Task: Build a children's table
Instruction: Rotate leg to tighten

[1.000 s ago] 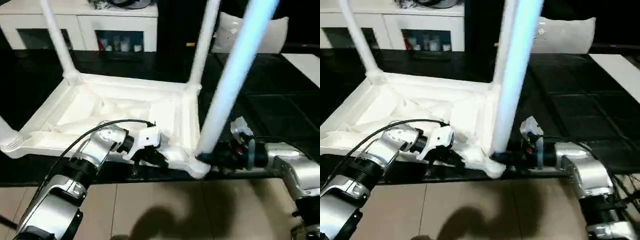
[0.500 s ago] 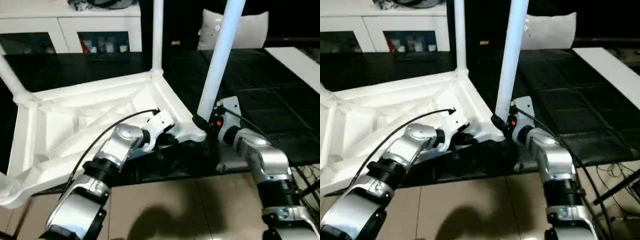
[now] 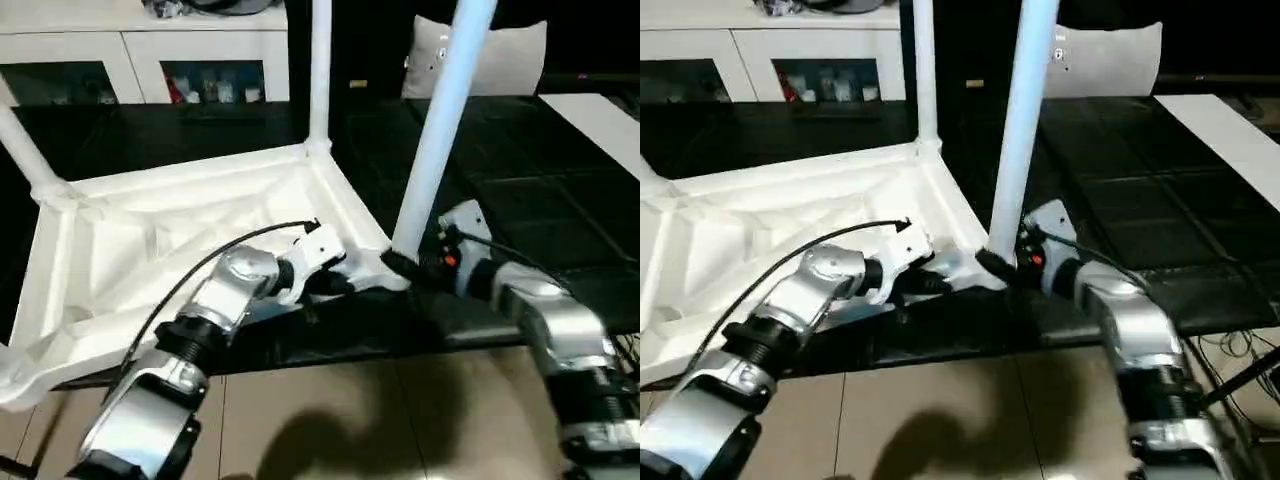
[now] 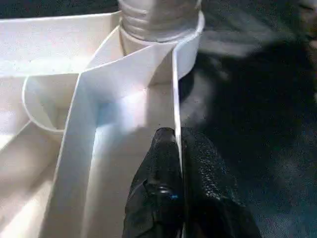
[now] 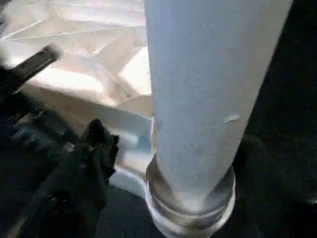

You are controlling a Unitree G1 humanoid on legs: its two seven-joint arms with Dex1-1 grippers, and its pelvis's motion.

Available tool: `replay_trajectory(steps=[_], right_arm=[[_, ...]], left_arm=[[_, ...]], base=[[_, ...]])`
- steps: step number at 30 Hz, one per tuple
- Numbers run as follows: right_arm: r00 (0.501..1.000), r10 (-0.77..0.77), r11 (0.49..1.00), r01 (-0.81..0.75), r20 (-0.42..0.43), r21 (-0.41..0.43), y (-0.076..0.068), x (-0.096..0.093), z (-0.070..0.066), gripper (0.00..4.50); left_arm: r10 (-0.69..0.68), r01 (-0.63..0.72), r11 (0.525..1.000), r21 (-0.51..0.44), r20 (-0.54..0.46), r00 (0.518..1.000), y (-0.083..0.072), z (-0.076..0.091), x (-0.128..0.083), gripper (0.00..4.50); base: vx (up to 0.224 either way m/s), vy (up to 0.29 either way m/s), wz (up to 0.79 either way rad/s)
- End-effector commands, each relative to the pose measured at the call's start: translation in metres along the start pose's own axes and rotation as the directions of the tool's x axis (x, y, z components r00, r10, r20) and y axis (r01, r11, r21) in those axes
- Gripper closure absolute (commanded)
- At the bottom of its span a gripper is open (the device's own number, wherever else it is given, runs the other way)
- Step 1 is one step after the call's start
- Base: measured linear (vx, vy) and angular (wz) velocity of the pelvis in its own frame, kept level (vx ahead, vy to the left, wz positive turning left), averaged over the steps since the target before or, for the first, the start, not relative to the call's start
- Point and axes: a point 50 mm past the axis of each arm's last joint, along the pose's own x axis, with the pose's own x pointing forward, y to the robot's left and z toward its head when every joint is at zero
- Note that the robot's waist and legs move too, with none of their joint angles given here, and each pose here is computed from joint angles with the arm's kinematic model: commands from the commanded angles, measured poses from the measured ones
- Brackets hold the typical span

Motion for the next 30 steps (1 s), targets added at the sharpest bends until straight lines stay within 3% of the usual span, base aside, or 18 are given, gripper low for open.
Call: replay_trajectory(steps=[1, 2, 5, 14, 20, 30], right_arm=[[0.997, 0.082, 0.996, -0.082, -0.007, -0.035, 0.001, -0.007, 0.004, 0.23], [0.99, 0.141, 0.989, -0.142, -0.023, -0.046, 0.002, -0.012, 0.004, 0.04], [0.968, 0.244, 0.967, -0.247, -0.058, -0.062, 0.005, -0.02, 0.004, 0.04], [0.882, 0.463, 0.884, -0.467, -0.082, -0.028, 0.015, -0.022, 0.002, 0.75], [0.843, 0.527, 0.847, -0.531, -0.104, -0.009, 0.019, -0.02, -0.001, 1.41], [0.82, 0.564, 0.825, -0.563, -0.101, 0.032, 0.024, -0.021, -0.005, 2.12]], left_arm=[[-0.075, 0.074, 0.994, 0.081, 0.003, 0.997, -0.003, 0.005, -0.003, 4.5], [-0.111, 0.112, 0.987, 0.116, -0.013, 0.994, -0.004, 0.003, -0.006, 4.5], [-0.184, 0.189, 0.968, 0.166, -0.047, 0.982, -0.006, 0.0, -0.01, 4.5], [-0.375, 0.396, 0.885, 0.245, -0.13, 0.918, -0.015, -0.001, -0.021, 4.5], [-0.394, 0.422, 0.869, 0.259, -0.152, 0.906, -0.015, -0.004, -0.023, 4.5], [-0.394, 0.412, 0.877, 0.245, -0.121, 0.911, -0.014, -0.005, -0.024, 4.5]], base=[[0.0, 0.0, 0.0], [0.0, 0.0, 0.0], [0.0, 0.0, 0.0], [0.0, 0.0, 0.0], [0.0, 0.0, 0.0], [0.0, 0.0, 0.0]])
